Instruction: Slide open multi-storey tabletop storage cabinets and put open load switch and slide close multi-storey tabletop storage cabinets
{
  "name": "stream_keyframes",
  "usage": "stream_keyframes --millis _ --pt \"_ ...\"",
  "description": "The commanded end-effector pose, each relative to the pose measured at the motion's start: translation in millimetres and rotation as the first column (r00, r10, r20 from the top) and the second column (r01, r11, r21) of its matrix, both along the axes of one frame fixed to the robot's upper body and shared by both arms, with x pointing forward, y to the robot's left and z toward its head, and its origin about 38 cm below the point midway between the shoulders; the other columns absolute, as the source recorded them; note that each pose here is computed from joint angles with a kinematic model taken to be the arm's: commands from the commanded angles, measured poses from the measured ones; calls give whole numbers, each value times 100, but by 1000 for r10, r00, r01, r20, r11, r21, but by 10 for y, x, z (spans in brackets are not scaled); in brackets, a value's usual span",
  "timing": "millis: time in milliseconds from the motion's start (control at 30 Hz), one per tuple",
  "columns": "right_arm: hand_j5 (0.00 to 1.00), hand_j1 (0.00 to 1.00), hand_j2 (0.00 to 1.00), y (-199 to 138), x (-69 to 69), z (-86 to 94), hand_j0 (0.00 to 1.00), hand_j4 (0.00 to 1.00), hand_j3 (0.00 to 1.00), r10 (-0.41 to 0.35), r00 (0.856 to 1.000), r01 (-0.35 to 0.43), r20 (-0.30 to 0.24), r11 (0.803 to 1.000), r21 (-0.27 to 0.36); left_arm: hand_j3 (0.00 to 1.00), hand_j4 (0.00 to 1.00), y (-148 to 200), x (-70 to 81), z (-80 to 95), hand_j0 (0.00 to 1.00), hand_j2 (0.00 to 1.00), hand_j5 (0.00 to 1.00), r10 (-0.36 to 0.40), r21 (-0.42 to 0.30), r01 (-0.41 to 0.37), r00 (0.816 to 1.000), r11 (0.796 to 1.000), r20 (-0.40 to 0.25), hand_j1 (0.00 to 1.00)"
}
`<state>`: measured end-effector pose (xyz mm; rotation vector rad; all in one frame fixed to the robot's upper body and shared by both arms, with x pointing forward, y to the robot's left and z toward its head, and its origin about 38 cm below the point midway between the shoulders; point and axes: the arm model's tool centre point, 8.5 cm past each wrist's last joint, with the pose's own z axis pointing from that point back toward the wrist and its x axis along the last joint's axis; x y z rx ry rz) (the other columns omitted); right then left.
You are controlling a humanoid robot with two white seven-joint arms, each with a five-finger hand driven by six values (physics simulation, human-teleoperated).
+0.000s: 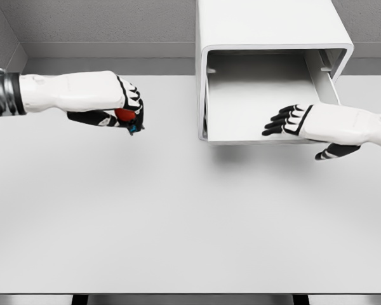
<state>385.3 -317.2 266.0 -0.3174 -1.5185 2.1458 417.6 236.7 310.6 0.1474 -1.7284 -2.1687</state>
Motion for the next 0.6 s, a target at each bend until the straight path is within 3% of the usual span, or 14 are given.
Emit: stream_keyframes --millis 0,233,567 --pt "100 100 100 -24 0 84 100 100 100 -10 1000 9 15 1000 26 43 43 -63 -28 13 43 43 43 -18 -9 18 1000 1000 2 43" --pt "100 100 100 -15 1 -6 100 100 100 -10 1000 10 -9 1000 20 43 43 -141 -67 135 43 43 43 -46 -13 47 998 999 35 43" --pt "100 100 100 -54 -11 4 100 100 100 -17 1000 18 -7 1000 14 43 43 -211 -60 277 43 43 43 -64 -21 66 996 998 69 43"
